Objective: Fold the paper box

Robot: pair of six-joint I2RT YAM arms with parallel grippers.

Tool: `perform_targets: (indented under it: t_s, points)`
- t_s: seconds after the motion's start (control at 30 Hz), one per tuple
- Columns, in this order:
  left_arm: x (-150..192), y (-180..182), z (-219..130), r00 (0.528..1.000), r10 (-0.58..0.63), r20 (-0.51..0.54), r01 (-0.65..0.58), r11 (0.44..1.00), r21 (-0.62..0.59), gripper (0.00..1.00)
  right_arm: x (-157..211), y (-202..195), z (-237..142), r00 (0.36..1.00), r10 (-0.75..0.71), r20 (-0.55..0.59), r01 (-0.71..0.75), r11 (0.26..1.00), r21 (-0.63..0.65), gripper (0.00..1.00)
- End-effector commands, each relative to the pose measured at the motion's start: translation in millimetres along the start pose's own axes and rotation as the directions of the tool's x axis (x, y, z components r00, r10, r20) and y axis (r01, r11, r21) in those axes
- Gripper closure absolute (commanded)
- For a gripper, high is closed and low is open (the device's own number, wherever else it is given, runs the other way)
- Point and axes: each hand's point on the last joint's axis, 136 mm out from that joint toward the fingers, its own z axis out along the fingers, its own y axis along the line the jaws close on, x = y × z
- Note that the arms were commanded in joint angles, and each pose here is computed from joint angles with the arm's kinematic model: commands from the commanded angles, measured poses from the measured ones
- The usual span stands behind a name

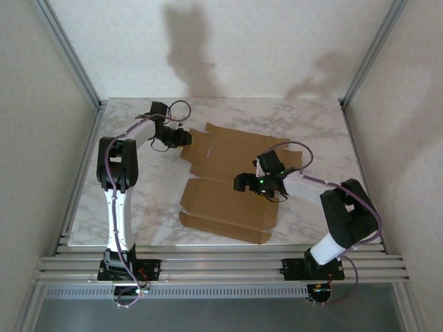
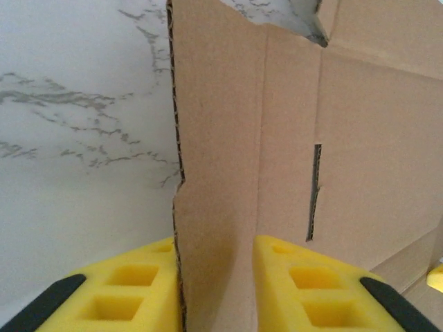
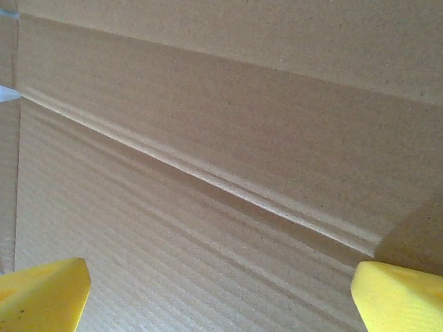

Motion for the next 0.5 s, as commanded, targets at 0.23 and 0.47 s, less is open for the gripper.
perform_targets:
  t_s: [0.23, 0.47]
  points:
    - [-23, -35, -18, 0.989, 0.144, 0.032, -0.144, 0.990, -0.009, 0.73, 17, -19, 10, 0.998, 0.011, -0.061, -0.006, 0.996, 0.085, 0.01]
    - [-40, -43, -19, 0.983, 0.168, 0.073, -0.170, 0.985, 0.016, 0.66, 19, -19, 12, 0.997, -0.002, -0.073, 0.008, 0.996, 0.085, 0.01]
